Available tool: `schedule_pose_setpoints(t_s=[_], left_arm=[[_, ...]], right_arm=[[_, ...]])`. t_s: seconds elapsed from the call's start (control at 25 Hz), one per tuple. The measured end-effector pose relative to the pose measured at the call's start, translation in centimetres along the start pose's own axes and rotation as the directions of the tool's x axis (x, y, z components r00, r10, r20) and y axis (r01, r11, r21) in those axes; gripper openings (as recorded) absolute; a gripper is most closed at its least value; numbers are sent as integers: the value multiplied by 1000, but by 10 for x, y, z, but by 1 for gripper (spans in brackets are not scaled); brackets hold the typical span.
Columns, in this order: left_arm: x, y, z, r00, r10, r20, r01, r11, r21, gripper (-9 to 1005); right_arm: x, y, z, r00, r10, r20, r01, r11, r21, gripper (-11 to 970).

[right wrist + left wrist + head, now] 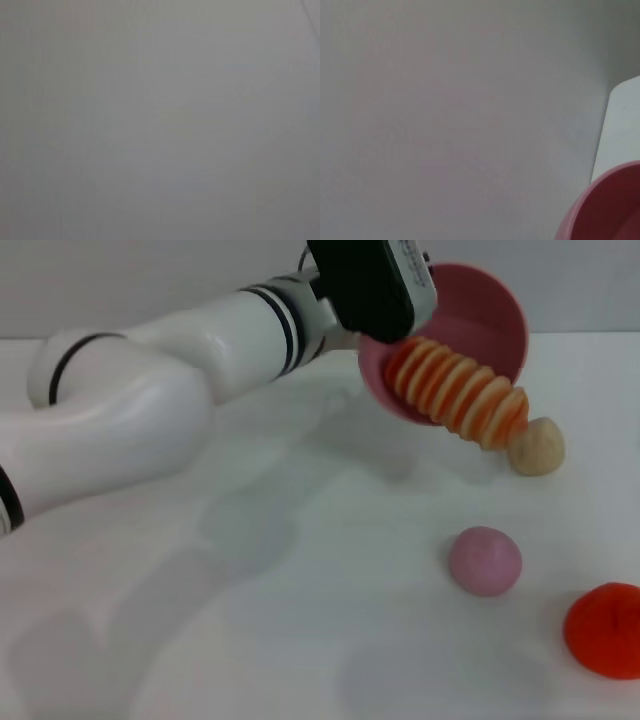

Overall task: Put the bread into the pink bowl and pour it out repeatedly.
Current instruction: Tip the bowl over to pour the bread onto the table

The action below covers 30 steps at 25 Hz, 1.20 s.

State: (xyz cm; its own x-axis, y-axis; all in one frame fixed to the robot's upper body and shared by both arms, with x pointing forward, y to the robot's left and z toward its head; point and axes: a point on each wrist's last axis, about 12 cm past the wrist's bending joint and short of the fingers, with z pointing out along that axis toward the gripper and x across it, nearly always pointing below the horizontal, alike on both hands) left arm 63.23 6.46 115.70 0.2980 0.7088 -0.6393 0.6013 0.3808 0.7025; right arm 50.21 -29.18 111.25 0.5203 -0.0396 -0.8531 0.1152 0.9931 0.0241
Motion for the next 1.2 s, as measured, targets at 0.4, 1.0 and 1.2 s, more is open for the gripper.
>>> schedule_pose_setpoints(t_s=[0.4, 1.0, 1.2], left_arm=[[-6, -8, -3, 991, 121, 49, -119, 992, -40, 70], [-10, -26, -10, 895, 436, 98, -423, 897, -128, 71], [-10, -27, -13, 850, 518, 98, -497, 849, -179, 72]], right_arm=[[-1, 5, -1, 1000, 10, 9, -10, 1000, -15, 586], [-3, 14, 1, 999, 30, 22, -29, 999, -46, 585], [-2, 18, 0, 999, 36, 21, -35, 998, -57, 585]])
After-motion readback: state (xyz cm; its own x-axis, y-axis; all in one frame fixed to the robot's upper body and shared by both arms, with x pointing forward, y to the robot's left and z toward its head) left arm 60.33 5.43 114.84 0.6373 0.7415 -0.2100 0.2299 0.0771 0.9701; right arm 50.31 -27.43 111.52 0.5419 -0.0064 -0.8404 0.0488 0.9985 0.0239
